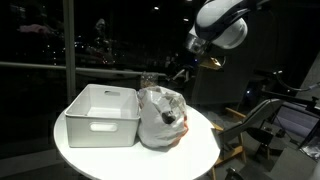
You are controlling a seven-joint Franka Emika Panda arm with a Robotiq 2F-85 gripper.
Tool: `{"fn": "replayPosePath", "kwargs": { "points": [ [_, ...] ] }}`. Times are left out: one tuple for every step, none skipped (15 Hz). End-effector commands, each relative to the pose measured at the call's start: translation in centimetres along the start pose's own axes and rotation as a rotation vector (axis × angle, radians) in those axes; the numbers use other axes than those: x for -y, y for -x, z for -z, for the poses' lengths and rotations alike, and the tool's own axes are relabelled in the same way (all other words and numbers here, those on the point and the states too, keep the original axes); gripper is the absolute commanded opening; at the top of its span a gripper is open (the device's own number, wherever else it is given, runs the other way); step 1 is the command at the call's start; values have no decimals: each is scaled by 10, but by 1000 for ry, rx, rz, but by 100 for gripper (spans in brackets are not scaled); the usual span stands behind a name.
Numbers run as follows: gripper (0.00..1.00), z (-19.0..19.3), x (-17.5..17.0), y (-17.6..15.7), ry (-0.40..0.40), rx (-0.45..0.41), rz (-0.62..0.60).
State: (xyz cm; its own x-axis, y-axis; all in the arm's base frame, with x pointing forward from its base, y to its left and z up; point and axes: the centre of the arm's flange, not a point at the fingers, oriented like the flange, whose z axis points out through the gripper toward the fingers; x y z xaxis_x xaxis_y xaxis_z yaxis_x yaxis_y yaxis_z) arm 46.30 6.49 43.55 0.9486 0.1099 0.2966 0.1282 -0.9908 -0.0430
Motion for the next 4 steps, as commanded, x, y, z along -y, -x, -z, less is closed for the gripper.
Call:
{"fn": "replayPosePath", "kwargs": {
  "points": [
    [100, 9, -3, 7, 52, 9, -61],
    [100, 8, -3, 7, 58, 16, -68],
    [100, 7, -3, 7, 61, 22, -75],
    [100, 6, -4, 7, 64, 26, -82]
  ]
}}
